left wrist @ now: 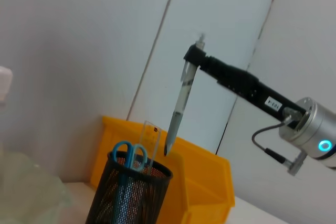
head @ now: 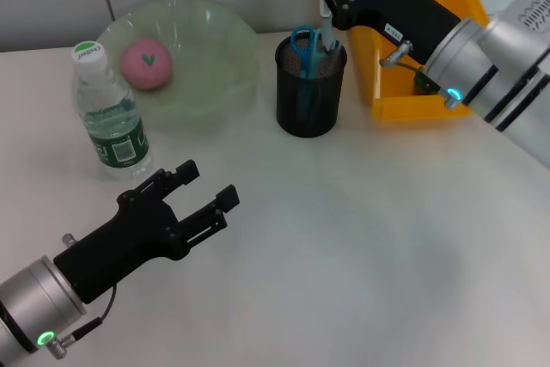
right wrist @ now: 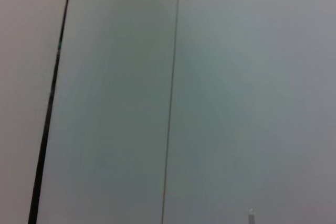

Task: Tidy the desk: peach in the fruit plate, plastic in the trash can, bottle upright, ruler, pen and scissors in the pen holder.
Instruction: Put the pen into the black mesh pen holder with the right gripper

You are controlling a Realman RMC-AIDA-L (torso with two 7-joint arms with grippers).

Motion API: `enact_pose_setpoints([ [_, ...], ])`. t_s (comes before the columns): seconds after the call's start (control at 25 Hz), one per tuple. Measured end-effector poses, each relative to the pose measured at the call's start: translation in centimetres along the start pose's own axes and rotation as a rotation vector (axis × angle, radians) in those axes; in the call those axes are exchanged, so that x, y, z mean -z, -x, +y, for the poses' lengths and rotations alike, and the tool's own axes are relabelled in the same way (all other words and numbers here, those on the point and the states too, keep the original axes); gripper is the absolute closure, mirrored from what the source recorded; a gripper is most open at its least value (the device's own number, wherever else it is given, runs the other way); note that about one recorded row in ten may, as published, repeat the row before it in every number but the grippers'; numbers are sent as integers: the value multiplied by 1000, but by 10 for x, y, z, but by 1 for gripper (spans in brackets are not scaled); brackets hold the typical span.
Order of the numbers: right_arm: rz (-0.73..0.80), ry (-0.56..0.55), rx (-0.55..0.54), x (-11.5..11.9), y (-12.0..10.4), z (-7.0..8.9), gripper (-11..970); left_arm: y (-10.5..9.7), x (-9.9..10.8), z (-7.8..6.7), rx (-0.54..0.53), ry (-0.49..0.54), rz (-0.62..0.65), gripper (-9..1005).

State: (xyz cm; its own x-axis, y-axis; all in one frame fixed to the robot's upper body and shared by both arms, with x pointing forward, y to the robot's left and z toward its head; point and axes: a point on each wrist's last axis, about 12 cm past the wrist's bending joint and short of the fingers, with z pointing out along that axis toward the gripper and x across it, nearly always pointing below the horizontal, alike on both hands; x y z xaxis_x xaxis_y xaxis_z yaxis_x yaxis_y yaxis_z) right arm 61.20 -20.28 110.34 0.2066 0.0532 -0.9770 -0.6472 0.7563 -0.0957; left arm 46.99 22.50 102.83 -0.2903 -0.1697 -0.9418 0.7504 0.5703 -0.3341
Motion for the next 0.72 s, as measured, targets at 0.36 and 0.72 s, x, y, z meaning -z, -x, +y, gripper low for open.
enact_pose_setpoints([
  [0.36,113,1,-58,-22,-10,8,829,2,3,5,-16,-8,22,198],
  [0.72,193,-41,-93,-26,-21,12,827,1,5,5,-25,-11,24,199],
])
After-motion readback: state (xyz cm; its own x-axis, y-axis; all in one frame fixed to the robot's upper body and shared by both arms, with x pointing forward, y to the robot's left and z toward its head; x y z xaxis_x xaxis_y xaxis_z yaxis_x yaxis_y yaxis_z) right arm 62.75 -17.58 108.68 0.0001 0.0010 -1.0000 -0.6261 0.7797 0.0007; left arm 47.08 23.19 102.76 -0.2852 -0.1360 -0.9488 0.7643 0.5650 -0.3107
